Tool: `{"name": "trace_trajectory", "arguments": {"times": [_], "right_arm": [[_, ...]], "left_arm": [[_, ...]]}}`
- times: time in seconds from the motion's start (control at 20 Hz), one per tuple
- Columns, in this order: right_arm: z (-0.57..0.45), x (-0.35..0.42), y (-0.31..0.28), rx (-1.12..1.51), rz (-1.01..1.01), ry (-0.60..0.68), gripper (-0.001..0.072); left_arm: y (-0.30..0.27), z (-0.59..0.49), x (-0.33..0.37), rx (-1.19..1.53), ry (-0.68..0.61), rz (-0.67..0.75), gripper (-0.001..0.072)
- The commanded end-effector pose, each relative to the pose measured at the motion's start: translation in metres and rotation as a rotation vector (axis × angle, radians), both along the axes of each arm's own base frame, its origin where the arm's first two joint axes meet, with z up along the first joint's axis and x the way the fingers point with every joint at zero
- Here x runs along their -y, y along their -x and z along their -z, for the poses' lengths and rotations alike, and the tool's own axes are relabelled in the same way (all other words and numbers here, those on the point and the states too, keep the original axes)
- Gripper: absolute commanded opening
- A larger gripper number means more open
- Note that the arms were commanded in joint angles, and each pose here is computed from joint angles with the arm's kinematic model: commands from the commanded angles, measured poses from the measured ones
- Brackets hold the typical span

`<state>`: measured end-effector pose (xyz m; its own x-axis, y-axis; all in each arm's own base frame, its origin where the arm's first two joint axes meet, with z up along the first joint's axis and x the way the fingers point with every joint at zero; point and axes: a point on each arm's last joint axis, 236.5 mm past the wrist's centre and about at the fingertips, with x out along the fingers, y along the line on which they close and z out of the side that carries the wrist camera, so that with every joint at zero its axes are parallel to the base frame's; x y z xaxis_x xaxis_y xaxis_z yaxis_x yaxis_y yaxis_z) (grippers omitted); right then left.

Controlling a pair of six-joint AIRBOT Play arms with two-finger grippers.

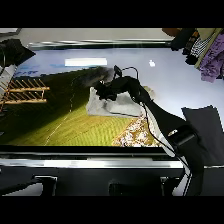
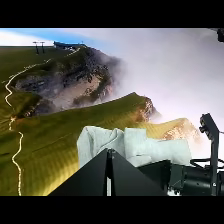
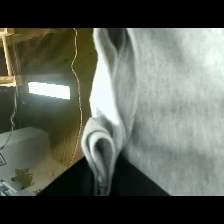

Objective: Fold the clothes and pants, and hang the long-sleeved shirts on hangers.

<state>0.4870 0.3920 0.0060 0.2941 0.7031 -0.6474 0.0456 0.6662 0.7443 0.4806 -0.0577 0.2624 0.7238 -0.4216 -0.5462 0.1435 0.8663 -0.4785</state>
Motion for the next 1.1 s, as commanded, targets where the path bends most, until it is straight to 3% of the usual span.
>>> {"name": "trace_trajectory", "arguments": {"times": [0.0,0.05,0.2,0.3,0.45,0.75,0.9,1.05], "right_arm": [[0.008,-0.003,-0.006,0.000,0.022,-0.012,0.0177],[0.005,-0.004,-0.009,0.006,0.034,-0.025,0.0245],[-0.020,-0.010,-0.019,0.049,0.071,-0.100,0.0556],[-0.046,-0.006,-0.023,0.110,0.070,-0.114,0.0665],[-0.081,0.040,-0.032,0.166,0.057,-0.081,0.0664],[-0.057,0.233,-0.020,0.015,-0.046,0.093,0.0662],[-0.022,0.290,-0.014,-0.043,-0.003,0.096,0.0659],[0.022,0.300,0.003,-0.120,-0.013,0.044,0.0654]], "left_arm": [[0.000,0.001,-0.001,-0.002,-0.003,-0.001,0.0017],[0.000,0.001,-0.001,-0.002,-0.002,-0.001,0.0017],[0.000,0.001,-0.001,-0.002,-0.002,-0.001,0.0017],[0.000,0.001,-0.001,-0.002,-0.002,-0.001,0.0017],[0.000,0.001,-0.001,-0.002,-0.002,-0.001,0.0017],[0.002,0.002,0.000,-0.009,-0.003,0.004,0.0017],[0.005,0.005,0.001,-0.024,-0.006,0.012,0.0018],[0.007,0.007,0.001,-0.035,-0.007,0.018,0.0018]]}}
